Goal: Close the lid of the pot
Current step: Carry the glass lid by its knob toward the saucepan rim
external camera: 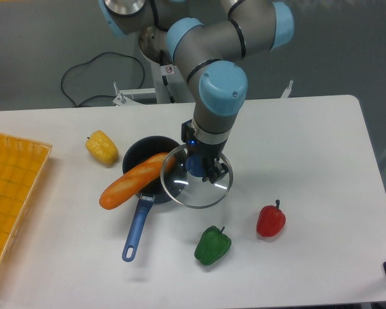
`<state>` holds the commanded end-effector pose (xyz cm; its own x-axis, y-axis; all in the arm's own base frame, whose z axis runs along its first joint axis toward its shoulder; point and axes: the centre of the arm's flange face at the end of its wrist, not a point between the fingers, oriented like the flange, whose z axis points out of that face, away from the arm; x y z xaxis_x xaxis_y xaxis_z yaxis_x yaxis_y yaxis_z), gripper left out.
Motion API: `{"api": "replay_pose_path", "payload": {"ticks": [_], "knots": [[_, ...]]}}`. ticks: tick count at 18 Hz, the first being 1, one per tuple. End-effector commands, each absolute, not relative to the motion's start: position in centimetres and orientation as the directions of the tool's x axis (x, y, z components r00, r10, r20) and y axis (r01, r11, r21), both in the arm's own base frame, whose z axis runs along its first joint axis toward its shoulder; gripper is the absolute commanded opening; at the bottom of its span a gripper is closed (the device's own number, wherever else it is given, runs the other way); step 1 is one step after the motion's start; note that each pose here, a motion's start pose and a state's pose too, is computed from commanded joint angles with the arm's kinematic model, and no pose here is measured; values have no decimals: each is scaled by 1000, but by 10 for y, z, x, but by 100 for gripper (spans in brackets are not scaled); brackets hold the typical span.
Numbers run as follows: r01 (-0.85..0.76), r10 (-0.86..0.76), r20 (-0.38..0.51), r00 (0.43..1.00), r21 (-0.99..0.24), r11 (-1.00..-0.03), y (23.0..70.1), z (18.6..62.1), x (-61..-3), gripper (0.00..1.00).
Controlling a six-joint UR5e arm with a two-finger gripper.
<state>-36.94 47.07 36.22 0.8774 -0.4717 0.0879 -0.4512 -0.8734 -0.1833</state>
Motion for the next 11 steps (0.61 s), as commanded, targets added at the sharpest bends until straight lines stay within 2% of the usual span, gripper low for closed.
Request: {"api": "replay_pose_path", "payload": {"ticks": [11], "knots": [[-432, -455, 120, 882, -178, -884, 465, 347, -360, 49]]}}
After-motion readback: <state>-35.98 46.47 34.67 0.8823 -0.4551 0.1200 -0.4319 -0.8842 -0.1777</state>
